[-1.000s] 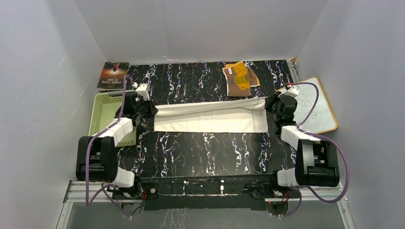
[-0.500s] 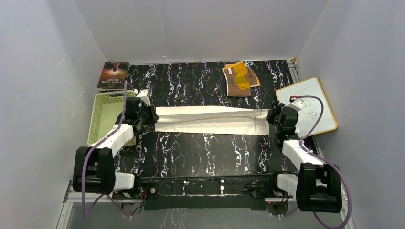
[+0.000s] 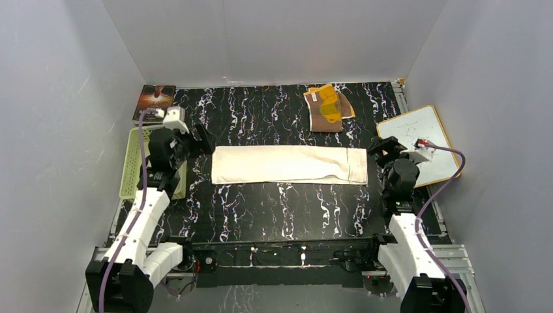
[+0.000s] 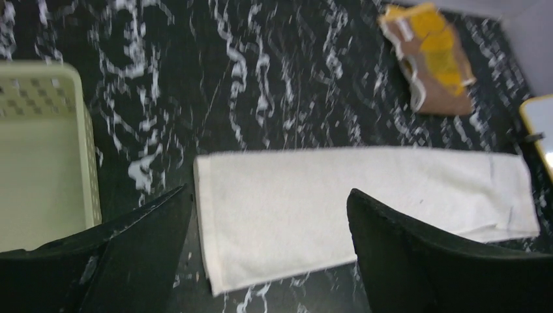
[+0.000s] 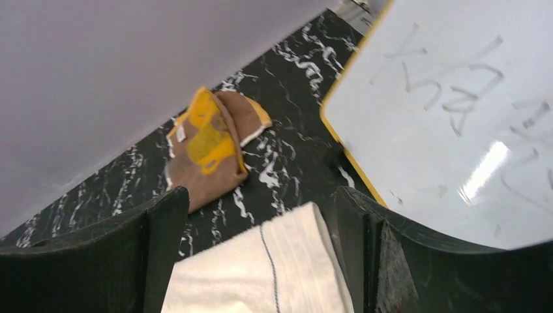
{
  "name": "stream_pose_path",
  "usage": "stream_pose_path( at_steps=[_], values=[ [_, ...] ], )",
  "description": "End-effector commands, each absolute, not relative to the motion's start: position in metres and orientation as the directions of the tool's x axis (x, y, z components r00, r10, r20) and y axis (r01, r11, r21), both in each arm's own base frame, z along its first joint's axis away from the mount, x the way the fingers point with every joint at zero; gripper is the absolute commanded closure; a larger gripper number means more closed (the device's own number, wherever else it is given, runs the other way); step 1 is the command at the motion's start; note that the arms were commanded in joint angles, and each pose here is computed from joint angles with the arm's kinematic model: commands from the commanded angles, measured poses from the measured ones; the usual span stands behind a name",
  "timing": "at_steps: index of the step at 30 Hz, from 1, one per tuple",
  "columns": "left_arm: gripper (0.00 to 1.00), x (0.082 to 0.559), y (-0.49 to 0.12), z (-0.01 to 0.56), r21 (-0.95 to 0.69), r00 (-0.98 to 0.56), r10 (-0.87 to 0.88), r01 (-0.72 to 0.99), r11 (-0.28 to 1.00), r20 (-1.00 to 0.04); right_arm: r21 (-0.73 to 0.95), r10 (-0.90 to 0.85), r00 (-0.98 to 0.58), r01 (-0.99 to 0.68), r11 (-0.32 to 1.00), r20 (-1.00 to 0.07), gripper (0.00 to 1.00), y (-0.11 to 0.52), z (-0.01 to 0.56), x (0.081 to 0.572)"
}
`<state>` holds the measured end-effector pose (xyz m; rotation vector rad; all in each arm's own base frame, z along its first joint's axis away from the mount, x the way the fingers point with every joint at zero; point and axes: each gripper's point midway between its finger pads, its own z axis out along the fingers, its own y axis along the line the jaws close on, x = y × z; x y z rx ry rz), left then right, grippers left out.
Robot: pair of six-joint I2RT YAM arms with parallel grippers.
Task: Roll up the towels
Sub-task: Fold the towel at the center of the board.
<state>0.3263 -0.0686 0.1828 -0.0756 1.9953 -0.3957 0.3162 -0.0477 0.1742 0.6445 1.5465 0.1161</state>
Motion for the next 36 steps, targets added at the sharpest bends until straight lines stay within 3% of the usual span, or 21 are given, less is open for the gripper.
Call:
stream_pose_path(
  at_steps=[1,5,8,9,11,14,20,27,32,36],
  values=[
    [0.18,0.361,-0.075,0.232,-0.313,-0.394,-0.229,0.165,0.935,-0.890,0.422,0.404,0.155,0.102,0.901,-0.901,0.21,-0.017,0.262,0.348],
    [0.44,0.373,-0.106,0.172,-0.430,-0.648,-0.210,0.200,0.880,-0.732,0.324,0.315,-0.231,0.000,0.946,-0.920,0.27,0.040,0.199,0.390],
    [0.68,0.375,-0.118,0.134,-0.510,-0.760,-0.223,0.162,0.845,-0.611,0.466,0.376,-0.488,-0.073,0.882,-0.788,0.27,0.082,0.156,0.398],
    [0.78,0.374,-0.118,0.125,-0.519,-0.786,-0.231,0.130,0.845,-0.573,0.500,0.366,-0.566,-0.096,0.861,-0.739,0.32,0.094,0.144,0.396],
    [1.00,0.370,-0.112,0.111,-0.530,-0.821,-0.260,0.060,0.846,-0.508,0.569,0.390,-0.645,-0.085,0.818,-0.657,0.53,0.107,0.126,0.393],
    [1.00,0.361,-0.103,0.101,-0.580,-0.836,-0.314,0.006,0.815,-0.450,0.622,0.436,-0.664,-0.057,0.781,-0.608,0.67,0.107,0.110,0.381],
    [1.00,0.340,-0.103,0.067,-0.640,-0.880,-0.347,-0.066,0.765,-0.324,0.619,0.527,-0.667,0.124,0.776,-0.527,0.69,0.061,0.063,0.360],
    [1.00,0.358,-0.108,0.043,-0.674,-0.895,-0.364,-0.103,0.731,-0.258,0.657,0.613,-0.624,0.203,0.726,-0.485,0.69,0.028,0.048,0.368],
    [1.00,0.352,-0.090,0.004,-0.595,-0.910,-0.380,-0.216,0.774,-0.163,0.656,0.667,-0.610,0.299,0.693,-0.427,0.69,0.001,0.029,0.370],
    [1.00,0.346,-0.058,-0.009,-0.512,-0.904,-0.399,-0.270,0.815,-0.157,0.640,0.722,-0.570,0.394,0.660,-0.393,0.69,-0.028,0.018,0.366]
  ],
)
